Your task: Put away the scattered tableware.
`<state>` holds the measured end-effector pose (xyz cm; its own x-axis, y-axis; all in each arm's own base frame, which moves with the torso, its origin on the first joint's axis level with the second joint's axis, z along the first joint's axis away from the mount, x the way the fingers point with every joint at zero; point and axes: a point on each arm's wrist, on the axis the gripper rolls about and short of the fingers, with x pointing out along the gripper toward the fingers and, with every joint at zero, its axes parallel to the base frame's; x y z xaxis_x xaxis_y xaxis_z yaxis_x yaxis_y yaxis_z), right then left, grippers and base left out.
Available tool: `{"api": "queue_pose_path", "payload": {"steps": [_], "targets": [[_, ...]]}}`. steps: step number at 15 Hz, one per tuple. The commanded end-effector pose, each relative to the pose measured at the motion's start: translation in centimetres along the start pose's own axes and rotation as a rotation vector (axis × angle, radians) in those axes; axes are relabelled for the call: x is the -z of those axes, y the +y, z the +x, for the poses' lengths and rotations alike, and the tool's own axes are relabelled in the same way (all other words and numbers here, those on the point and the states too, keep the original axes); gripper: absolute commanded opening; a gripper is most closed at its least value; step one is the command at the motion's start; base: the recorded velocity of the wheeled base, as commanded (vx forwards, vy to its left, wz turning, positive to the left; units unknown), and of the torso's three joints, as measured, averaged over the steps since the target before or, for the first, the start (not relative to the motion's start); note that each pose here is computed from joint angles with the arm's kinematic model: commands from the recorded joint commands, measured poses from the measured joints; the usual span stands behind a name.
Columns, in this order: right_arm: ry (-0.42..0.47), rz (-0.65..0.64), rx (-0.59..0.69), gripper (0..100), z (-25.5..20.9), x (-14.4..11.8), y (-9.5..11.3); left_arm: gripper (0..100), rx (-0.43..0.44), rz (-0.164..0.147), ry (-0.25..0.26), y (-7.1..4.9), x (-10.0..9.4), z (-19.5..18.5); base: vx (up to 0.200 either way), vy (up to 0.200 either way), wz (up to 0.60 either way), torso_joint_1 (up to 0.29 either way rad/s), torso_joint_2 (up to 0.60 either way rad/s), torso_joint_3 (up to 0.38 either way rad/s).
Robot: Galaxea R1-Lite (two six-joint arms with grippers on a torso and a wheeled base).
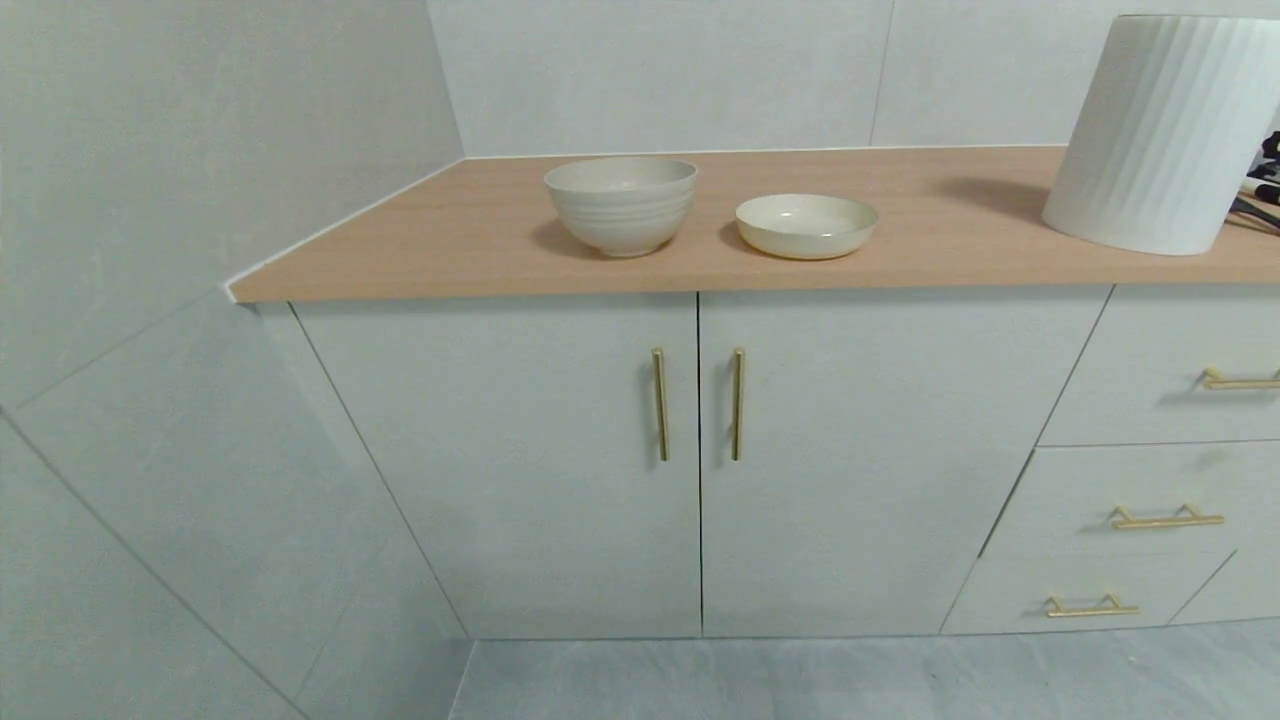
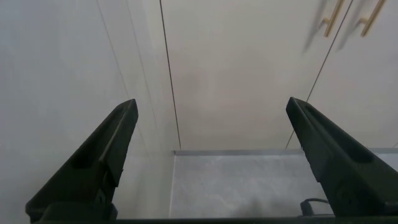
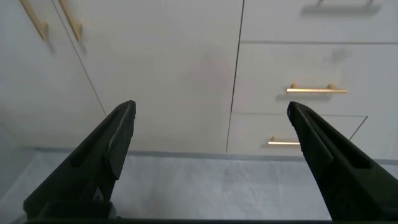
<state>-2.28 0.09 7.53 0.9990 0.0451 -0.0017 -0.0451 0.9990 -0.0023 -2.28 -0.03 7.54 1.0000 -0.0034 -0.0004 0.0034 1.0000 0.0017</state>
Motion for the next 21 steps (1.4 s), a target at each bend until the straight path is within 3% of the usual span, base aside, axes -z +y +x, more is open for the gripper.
{"api": "queue_pose_path", "payload": {"steps": [1, 12, 13, 15, 18, 21], "targets": [[0.000, -0.001, -0.001, 100, 0.0, 0.0, 0.0, 100, 0.000, 0.000, -0.002, 0.0, 0.0, 0.0, 0.000, 0.000, 0.00, -0.066, 0.30, 0.198], [0.000, -0.031, 0.004, 100, 0.0, 0.0, 0.0, 100, 0.000, 0.000, 0.000, 0.0, 0.0, 0.0, 0.000, 0.000, 0.00, -0.007, 0.03, 0.019], [-0.095, -0.024, 0.011, 100, -0.3, -1.6, 0.0, 100, 0.000, 0.000, -0.002, 0.0, 0.0, 0.0, 0.000, 0.000, 0.00, 0.000, 0.00, 0.000], [-0.196, 0.032, -0.023, 100, -0.9, -3.6, 0.1, 100, 0.000, 0.000, 0.000, 0.0, 0.0, 0.0, 0.000, 0.000, 0.00, 0.000, 0.00, 0.000], [-0.062, 0.033, -0.149, 100, -0.7, -2.9, 0.4, 100, 0.000, 0.000, 0.000, 0.0, 0.0, 0.0, 0.000, 0.000, 0.00, 0.000, 0.00, 0.000], [0.087, 0.056, -0.281, 100, 0.7, -5.4, 0.6, 100, 0.000, 0.000, 0.000, 0.0, 0.0, 0.0, 0.000, 0.000, 0.00, 0.000, 0.00, 0.000]]}}
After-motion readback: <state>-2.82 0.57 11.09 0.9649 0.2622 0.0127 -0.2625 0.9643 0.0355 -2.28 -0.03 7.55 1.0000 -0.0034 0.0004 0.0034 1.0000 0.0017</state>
